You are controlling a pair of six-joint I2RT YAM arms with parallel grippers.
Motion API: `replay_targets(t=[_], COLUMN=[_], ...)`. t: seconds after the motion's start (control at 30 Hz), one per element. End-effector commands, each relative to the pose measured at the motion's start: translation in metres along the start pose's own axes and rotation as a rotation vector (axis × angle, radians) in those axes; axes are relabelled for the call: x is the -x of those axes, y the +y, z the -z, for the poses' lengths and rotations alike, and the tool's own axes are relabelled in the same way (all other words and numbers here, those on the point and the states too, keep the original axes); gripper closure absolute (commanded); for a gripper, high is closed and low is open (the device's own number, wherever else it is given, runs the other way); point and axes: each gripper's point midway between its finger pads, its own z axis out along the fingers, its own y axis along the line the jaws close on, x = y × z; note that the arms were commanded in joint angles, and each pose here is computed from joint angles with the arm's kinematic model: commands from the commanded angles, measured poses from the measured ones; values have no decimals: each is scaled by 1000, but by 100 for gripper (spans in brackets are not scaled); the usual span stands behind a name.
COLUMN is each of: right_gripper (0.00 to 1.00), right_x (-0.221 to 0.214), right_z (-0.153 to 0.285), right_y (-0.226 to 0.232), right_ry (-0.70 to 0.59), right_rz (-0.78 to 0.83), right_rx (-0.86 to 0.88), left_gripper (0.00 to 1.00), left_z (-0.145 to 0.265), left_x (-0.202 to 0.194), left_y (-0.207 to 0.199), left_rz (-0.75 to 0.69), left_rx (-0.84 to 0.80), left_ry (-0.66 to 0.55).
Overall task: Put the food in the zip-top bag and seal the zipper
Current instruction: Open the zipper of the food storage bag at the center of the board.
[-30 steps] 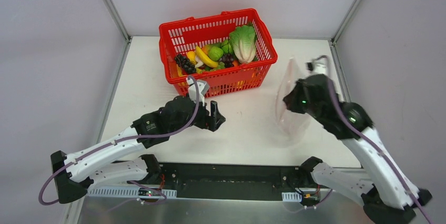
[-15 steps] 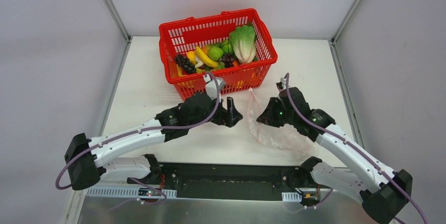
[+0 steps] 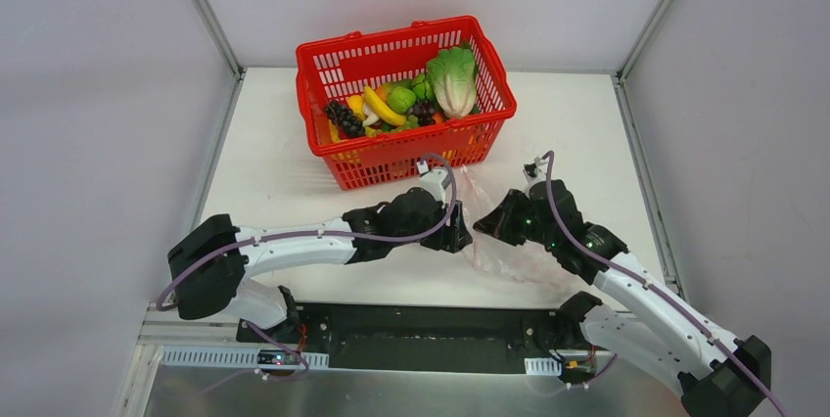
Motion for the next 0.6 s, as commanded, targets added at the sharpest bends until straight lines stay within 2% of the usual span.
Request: replay_targets(t=[0.0,0.3,0.37,0.57], right_gripper=[100,100,100,100], right_x=[11,19,19,24], right_z=[7,30,37,72], right_y=[23,17,15,9], right_ry=[-50,-74,-54,-48], right_rz=[-33,24,54,98], right_rx=[100,11,-21,-128], left_gripper=[44,73,82,96], left_z=[-7,-7,-6,-2], left_x=[15,9,9,5], left_y=[-11,25,34,68], left_rz=[38,11,4,-11], left_rx=[-15,141,192,363], left_ry=[-54,-68,-70,-73])
